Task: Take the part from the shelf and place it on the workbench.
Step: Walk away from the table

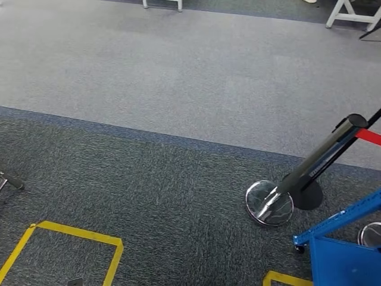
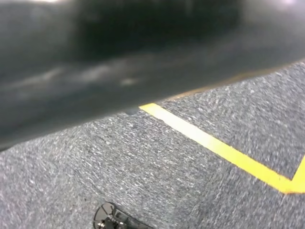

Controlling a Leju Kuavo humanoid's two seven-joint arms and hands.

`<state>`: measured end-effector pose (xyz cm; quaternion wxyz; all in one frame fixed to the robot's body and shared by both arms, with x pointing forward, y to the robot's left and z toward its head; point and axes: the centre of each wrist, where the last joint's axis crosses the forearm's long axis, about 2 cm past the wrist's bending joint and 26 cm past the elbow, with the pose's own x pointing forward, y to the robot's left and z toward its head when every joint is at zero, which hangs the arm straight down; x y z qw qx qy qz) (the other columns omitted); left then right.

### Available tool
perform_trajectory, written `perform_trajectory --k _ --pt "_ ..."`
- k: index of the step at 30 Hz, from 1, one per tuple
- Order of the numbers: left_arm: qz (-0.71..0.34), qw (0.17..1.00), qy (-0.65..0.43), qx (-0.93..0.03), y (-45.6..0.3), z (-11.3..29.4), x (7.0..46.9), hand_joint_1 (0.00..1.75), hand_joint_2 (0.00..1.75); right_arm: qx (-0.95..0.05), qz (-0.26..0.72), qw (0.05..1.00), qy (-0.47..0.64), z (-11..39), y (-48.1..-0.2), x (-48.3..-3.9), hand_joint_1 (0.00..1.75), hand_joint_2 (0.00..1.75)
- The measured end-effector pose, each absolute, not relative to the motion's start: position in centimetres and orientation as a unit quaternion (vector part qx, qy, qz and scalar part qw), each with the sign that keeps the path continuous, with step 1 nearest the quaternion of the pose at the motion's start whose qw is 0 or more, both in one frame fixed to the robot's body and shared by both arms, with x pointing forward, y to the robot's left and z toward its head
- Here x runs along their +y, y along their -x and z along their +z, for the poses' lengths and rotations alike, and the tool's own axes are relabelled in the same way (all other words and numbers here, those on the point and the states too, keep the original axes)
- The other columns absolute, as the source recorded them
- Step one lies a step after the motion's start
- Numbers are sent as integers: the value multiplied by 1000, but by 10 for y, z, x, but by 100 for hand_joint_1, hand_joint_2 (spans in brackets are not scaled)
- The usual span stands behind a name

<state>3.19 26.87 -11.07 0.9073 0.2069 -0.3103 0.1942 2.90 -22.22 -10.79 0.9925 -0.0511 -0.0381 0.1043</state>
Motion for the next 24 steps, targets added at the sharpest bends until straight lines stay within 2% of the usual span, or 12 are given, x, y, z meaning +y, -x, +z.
perform_trajectory --k 24 --pt "192 907 -204 -314 -33 -111 271 0 0 -21 107 992 70 -109 -26 -232 0 0"
